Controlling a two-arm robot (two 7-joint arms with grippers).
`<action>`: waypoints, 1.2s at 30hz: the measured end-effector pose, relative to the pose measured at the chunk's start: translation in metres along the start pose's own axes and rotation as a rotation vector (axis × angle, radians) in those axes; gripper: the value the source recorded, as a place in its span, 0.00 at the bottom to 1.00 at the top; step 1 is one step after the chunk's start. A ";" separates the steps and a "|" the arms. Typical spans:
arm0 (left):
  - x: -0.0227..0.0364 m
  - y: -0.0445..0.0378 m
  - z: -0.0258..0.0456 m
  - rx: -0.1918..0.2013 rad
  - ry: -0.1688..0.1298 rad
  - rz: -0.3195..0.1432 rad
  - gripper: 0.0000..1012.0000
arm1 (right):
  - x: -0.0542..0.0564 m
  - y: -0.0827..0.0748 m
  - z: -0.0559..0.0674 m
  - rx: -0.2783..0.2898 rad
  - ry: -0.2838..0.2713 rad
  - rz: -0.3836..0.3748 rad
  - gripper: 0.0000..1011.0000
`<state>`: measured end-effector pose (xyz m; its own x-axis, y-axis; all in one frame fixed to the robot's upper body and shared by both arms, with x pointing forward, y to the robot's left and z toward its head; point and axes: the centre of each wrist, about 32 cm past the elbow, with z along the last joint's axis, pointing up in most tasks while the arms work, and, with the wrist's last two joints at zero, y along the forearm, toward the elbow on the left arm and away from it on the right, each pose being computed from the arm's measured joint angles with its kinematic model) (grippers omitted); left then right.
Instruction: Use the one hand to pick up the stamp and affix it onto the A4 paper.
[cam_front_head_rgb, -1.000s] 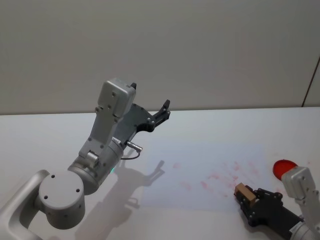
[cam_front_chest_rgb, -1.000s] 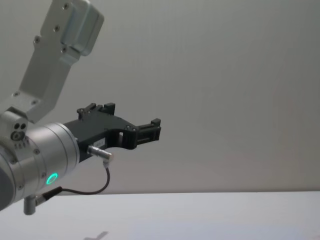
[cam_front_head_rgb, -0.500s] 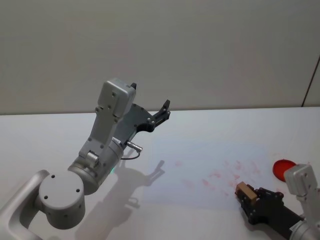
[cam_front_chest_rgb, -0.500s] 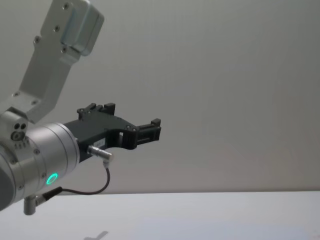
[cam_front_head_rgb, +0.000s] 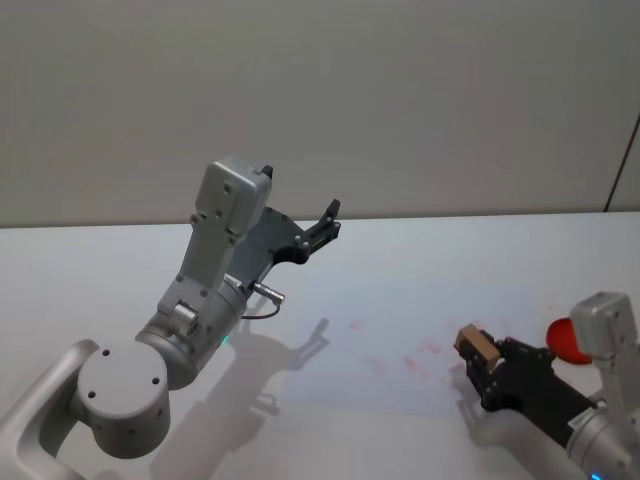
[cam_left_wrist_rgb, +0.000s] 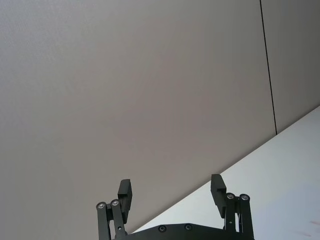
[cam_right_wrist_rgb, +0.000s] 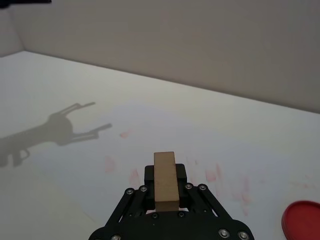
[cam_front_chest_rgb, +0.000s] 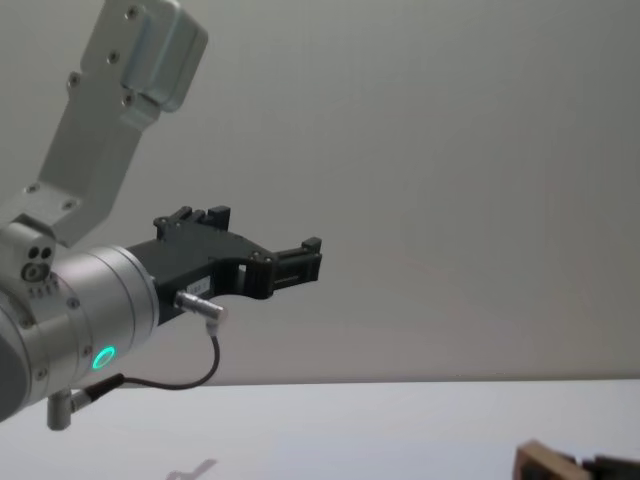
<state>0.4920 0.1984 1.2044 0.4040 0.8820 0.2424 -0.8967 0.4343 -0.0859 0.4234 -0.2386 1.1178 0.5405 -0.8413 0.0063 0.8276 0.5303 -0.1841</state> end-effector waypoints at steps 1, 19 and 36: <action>0.0000 0.0000 0.0000 0.000 0.000 0.000 0.99 | 0.000 0.001 0.002 0.009 -0.001 0.001 0.22; 0.0000 0.0000 0.0000 0.000 0.000 0.000 0.99 | 0.014 -0.002 0.021 0.103 -0.033 -0.029 0.22; 0.0000 0.0000 0.0000 0.000 0.000 0.000 0.99 | 0.042 -0.029 0.007 0.073 -0.051 -0.121 0.22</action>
<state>0.4920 0.1984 1.2044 0.4040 0.8820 0.2425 -0.8966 0.4344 -0.0859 0.4236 -0.2888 1.1303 0.4420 -0.8939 0.0744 0.8948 0.4335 -0.1069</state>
